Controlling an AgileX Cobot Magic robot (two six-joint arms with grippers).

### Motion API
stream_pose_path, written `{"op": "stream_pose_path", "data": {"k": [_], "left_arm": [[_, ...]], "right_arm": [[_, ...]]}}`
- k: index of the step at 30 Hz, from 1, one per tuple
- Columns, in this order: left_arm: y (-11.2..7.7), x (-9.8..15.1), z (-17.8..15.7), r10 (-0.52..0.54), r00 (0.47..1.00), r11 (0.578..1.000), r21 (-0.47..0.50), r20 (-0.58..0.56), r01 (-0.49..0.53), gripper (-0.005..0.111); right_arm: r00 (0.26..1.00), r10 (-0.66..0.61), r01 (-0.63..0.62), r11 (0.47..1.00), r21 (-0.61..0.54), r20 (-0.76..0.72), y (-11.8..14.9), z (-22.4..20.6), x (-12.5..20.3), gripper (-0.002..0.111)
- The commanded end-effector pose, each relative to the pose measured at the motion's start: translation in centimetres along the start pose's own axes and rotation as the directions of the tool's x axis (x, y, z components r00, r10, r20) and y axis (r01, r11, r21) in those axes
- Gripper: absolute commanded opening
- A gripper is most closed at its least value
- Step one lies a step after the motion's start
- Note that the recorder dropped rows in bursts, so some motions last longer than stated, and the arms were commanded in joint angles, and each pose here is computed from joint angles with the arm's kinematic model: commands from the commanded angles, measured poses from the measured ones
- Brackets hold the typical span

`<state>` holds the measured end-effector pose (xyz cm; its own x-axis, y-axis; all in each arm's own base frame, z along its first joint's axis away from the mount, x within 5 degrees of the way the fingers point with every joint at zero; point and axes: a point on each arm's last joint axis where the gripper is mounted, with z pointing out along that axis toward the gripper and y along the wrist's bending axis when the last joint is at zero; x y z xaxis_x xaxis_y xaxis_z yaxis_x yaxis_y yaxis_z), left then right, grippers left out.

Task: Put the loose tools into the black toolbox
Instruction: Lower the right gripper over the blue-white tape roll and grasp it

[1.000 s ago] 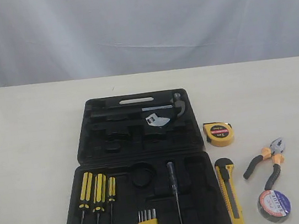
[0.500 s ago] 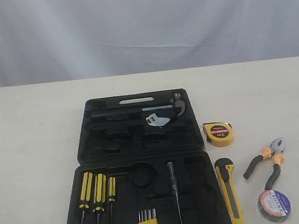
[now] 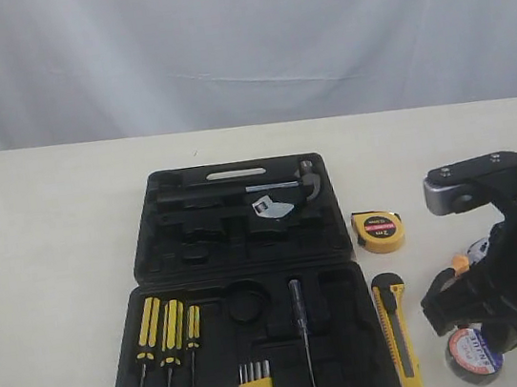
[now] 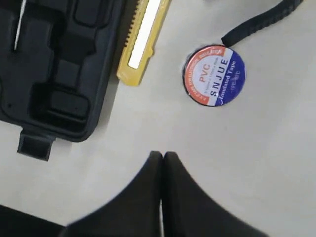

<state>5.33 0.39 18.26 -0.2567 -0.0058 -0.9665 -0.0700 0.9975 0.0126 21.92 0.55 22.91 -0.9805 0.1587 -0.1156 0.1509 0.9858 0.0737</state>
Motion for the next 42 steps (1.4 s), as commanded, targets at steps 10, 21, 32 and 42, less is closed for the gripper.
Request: {"op": "stream_pose_path", "data": {"k": [10,21,32,42], "left_arm": [[0.0,0.0,0.0,-0.005,1.000,1.000,0.005,0.004,0.005,0.000],[0.0,0.0,0.0,-0.005,1.000,1.000,0.005,0.004,0.005,0.000],[0.0,0.0,0.0,-0.005,1.000,1.000,0.005,0.004,0.005,0.000],[0.0,0.0,0.0,-0.005,1.000,1.000,0.005,0.004,0.005,0.000]], "right_arm": [[0.995,0.089,-0.092,0.992,0.081,0.040,-0.8,1.8,-0.9,0.012],[0.996,0.083,-0.086,0.992,0.092,0.034,-0.9,1.8,-0.8,0.067],[0.989,0.142,-0.146,0.983,0.109,0.043,-1.1,1.9,-0.8,0.067],[0.991,0.133,-0.133,0.984,0.115,0.008,-1.0,5.3,-2.3,0.067]]}}
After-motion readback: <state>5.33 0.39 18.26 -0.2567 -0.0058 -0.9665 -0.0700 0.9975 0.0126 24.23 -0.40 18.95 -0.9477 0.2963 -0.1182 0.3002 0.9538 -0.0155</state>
